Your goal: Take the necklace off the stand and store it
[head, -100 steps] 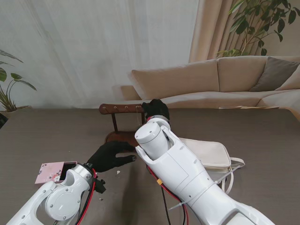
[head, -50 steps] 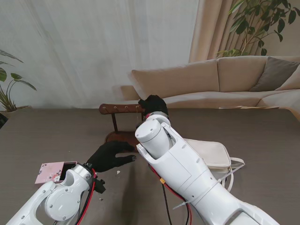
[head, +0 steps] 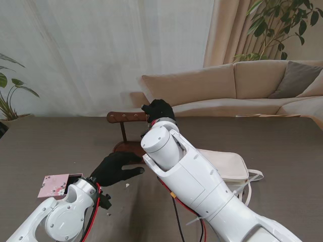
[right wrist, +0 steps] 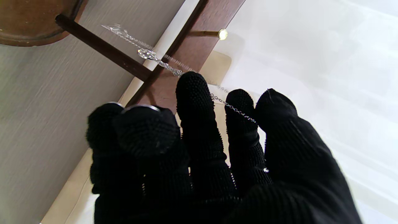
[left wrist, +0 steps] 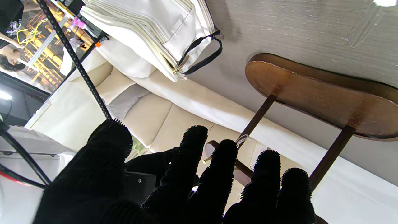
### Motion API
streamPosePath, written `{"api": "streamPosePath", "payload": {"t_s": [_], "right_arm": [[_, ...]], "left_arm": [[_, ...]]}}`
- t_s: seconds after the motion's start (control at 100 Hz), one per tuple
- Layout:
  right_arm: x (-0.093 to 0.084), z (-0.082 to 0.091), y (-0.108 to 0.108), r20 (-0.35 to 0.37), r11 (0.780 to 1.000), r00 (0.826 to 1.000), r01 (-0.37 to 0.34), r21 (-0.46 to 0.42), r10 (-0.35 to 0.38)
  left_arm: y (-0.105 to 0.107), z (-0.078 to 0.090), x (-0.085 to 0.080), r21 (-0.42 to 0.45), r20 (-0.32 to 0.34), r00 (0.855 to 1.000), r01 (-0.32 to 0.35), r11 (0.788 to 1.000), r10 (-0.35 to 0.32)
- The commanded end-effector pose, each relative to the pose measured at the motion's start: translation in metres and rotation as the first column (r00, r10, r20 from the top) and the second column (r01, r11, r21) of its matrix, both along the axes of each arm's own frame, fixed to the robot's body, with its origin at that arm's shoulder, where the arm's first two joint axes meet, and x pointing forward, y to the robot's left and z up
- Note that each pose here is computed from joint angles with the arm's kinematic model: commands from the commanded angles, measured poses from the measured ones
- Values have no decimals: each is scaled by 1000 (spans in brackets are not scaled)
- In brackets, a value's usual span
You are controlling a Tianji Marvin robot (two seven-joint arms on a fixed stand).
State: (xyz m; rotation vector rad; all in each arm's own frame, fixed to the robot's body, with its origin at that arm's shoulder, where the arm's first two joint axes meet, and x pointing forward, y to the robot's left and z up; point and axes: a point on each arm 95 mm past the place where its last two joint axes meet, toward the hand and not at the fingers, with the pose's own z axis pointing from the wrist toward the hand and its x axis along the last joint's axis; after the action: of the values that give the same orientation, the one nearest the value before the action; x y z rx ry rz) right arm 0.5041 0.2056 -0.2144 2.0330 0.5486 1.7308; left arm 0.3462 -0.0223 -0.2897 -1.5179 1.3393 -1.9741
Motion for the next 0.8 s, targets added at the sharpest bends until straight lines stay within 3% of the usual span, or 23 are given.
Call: {"api": "streamPosePath", "payload": {"t_s": [0.0,0.38,0.79], "right_arm": [[-5,7,7,10,999,999,-33,12,33],[-23,17,3,31,996,996,-88,34,87],[-47,30,-21,93,982,978,-189,11,187]], "left_arm": [[-2,1,-2,1,-9,1000,7,1000,-7],[1,2,-6,6,-6,1000,-11,1000,11],[0,2,-5,11,-17,1000,-10,1000,11]]}}
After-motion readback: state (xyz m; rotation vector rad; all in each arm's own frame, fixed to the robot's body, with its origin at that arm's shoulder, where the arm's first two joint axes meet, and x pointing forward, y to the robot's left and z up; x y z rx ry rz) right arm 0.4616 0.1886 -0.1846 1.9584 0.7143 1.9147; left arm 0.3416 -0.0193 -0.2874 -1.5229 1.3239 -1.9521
